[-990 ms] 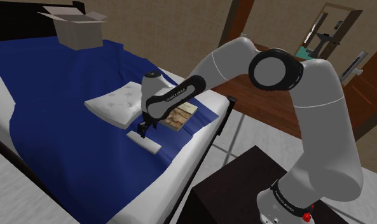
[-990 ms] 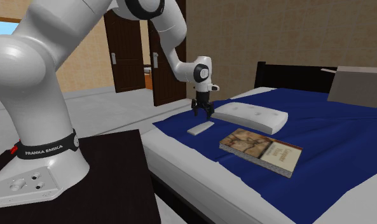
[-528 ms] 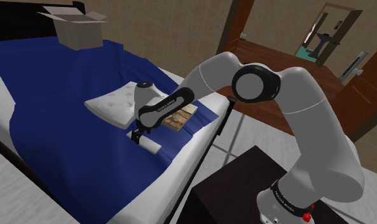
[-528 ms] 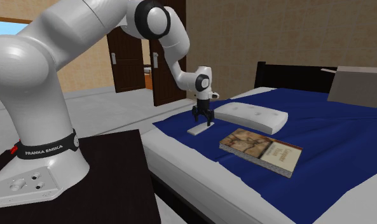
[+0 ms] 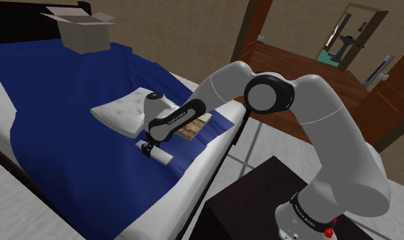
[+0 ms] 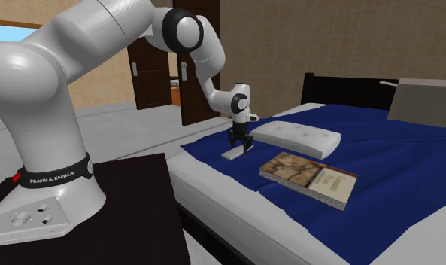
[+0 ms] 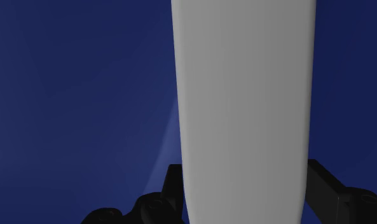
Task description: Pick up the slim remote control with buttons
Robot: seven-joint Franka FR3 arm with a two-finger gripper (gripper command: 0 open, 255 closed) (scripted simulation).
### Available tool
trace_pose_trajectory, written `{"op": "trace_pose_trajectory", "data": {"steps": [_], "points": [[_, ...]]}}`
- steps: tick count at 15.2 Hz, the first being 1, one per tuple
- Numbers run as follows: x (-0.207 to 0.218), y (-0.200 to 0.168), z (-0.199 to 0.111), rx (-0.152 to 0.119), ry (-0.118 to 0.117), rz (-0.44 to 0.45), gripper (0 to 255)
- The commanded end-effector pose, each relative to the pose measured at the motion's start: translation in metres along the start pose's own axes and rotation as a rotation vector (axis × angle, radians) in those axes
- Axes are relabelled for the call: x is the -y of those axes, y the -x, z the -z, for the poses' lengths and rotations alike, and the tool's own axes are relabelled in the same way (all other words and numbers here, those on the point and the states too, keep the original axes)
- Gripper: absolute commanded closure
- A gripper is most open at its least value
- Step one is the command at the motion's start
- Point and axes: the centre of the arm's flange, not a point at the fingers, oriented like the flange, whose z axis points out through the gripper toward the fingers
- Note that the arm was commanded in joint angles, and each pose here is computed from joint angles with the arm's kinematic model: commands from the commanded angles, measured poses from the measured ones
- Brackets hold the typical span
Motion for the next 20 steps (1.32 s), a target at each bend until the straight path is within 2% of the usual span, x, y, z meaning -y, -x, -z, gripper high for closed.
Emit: {"op": "trace_pose_trajectory", "data": {"steps": [1, 7, 20], "points": [[0.000, 0.000, 0.000, 0.000, 0.000, 0.000, 255], [0.000, 0.000, 0.000, 0.000, 0.000, 0.000, 255], [0.000, 0.000, 0.069, 0.000, 0.000, 0.000, 255]]}}
